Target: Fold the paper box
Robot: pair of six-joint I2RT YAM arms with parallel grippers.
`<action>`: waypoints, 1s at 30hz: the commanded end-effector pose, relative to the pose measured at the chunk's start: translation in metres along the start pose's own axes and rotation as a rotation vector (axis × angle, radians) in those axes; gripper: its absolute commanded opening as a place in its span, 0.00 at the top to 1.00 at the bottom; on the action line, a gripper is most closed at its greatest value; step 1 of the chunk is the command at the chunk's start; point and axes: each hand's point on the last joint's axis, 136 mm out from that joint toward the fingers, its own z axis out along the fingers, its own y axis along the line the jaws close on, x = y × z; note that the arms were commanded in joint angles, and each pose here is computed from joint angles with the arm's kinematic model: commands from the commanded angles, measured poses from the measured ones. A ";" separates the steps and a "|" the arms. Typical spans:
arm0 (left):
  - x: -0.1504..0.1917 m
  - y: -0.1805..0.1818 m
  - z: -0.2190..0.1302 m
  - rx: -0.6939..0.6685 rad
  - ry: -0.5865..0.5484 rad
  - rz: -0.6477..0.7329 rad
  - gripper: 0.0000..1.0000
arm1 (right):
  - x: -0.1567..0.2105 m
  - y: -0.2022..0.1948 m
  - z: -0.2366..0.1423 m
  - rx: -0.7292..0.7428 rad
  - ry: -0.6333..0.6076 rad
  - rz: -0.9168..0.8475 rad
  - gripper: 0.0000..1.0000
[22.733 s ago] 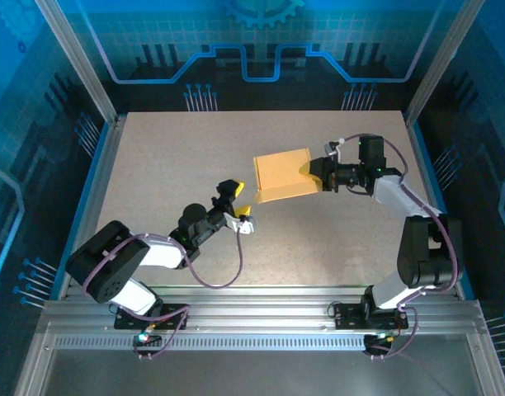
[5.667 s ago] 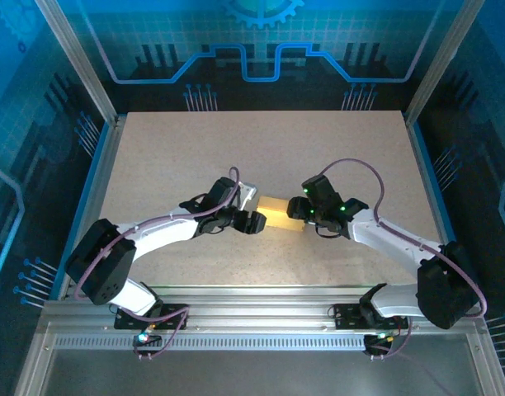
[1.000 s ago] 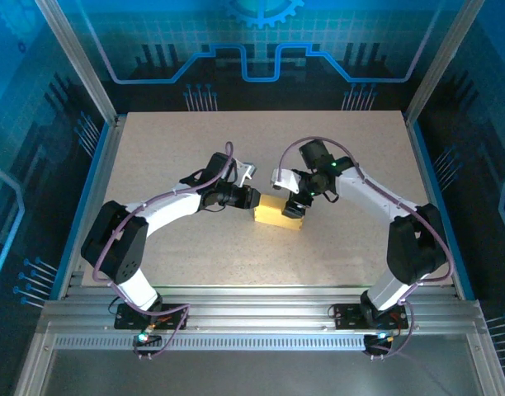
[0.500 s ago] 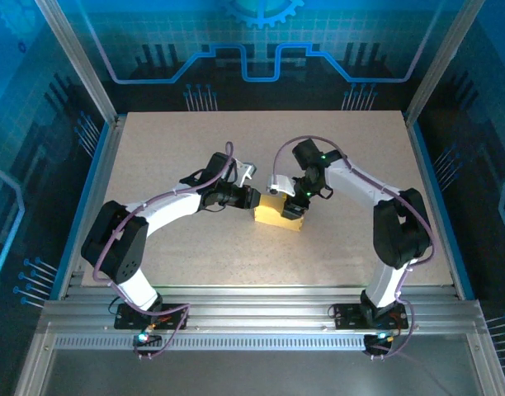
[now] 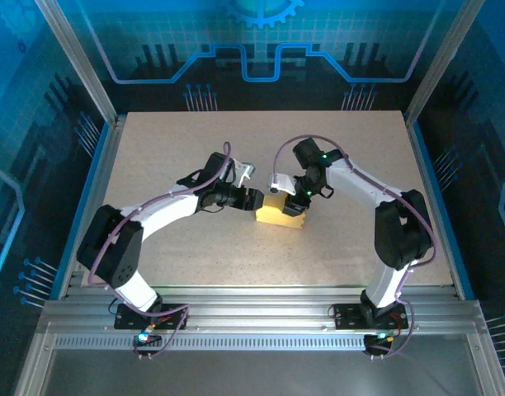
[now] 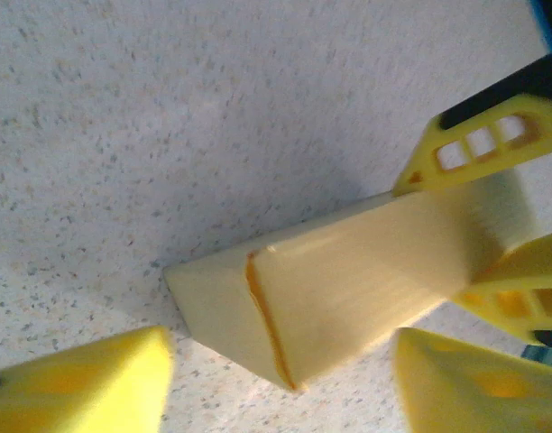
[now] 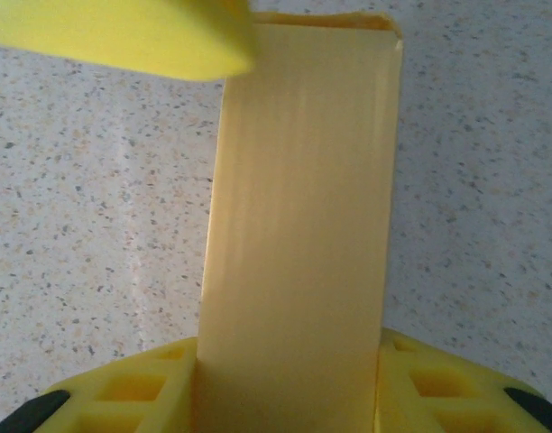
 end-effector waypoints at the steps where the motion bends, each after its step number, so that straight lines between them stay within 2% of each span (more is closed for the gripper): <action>1: -0.033 -0.023 -0.039 0.022 -0.180 0.060 0.19 | 0.001 -0.014 -0.018 0.119 0.013 0.013 0.58; 5: -0.035 -0.011 -0.056 -0.038 -0.229 0.033 0.07 | 0.004 -0.050 -0.031 0.323 0.056 0.040 0.58; 10: -0.027 0.015 -0.066 -0.056 -0.309 -0.061 0.06 | 0.002 -0.095 -0.045 0.586 0.099 0.061 0.59; 13: -0.022 0.020 -0.071 -0.069 -0.319 -0.059 0.05 | -0.004 -0.118 -0.050 0.749 0.124 0.046 0.59; 17: -0.016 0.026 -0.076 -0.096 -0.315 -0.049 0.05 | -0.005 -0.140 -0.041 0.935 0.220 0.005 0.59; 20: -0.014 0.027 -0.081 -0.102 -0.326 -0.039 0.05 | -0.004 -0.145 -0.028 0.994 0.256 -0.002 0.60; 27: -0.011 0.027 -0.091 -0.112 -0.343 -0.023 0.05 | 0.006 -0.137 0.009 0.964 0.304 -0.018 0.58; 30: -0.009 0.026 -0.093 -0.109 -0.349 -0.022 0.05 | 0.009 -0.134 0.014 0.954 0.305 -0.021 0.54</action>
